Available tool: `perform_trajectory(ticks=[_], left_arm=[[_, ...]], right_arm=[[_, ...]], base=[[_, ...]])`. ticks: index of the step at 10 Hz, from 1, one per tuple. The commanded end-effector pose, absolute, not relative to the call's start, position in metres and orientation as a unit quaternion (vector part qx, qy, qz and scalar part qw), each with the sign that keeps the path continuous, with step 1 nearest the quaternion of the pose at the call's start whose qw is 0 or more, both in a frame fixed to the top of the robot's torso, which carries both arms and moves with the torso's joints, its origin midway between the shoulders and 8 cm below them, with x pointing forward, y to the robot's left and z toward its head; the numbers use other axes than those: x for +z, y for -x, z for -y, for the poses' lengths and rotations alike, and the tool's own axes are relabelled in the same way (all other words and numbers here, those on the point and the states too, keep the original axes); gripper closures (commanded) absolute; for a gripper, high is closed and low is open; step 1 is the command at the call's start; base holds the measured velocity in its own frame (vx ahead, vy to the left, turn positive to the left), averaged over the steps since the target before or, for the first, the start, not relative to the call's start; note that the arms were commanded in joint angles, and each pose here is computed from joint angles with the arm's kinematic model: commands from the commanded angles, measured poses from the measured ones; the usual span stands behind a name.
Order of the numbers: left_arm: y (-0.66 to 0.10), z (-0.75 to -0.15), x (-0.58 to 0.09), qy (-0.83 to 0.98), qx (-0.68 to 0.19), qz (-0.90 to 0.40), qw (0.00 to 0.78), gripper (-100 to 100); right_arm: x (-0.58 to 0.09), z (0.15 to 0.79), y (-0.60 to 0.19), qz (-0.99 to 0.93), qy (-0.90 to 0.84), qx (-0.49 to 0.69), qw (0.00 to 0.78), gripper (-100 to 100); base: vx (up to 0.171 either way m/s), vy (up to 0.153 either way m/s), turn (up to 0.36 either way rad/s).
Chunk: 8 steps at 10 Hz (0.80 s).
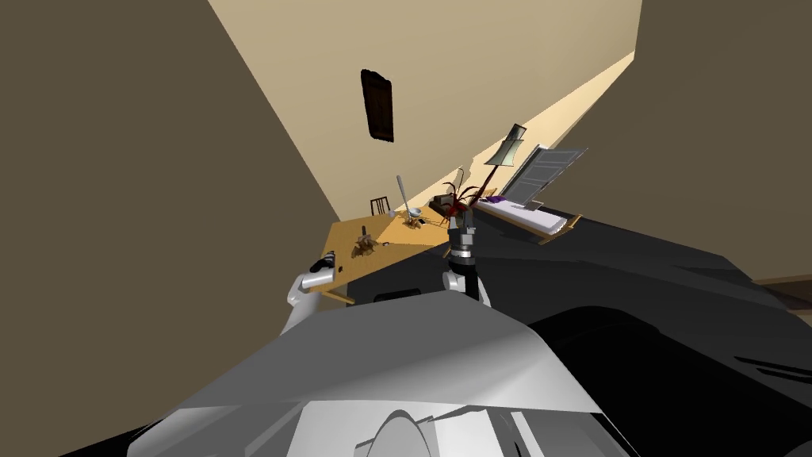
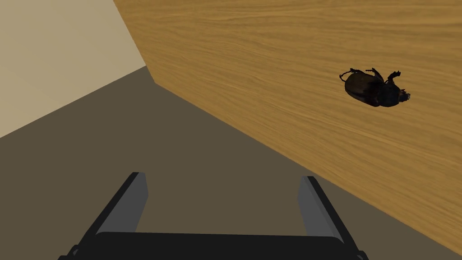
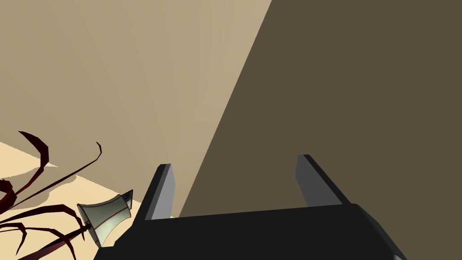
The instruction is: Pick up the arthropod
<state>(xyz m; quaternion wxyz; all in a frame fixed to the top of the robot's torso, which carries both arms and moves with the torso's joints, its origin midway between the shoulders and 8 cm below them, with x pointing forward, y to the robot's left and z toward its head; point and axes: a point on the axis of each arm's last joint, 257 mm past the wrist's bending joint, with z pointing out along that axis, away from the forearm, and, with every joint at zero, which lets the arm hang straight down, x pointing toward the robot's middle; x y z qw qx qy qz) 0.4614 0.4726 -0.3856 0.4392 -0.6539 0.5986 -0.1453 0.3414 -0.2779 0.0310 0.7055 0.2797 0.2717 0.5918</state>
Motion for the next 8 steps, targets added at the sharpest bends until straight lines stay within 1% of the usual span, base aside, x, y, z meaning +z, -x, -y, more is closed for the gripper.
perform_trajectory(ticks=[1,8], left_arm=[[-0.454,-0.476,-0.402,0.663,-0.129,-0.605,0.421,-100],[-0.425,-0.484,-0.457,0.696,-0.06,-0.631,0.336,-100]], right_arm=[[0.031,0.278,-0.341,-0.272,-0.28,0.592,0.705,0],[0.031,0.278,-0.341,-0.272,-0.28,0.592,0.705,0]], base=[[0.011,-0.001,-0.04],[0.015,0.001,-0.047]])
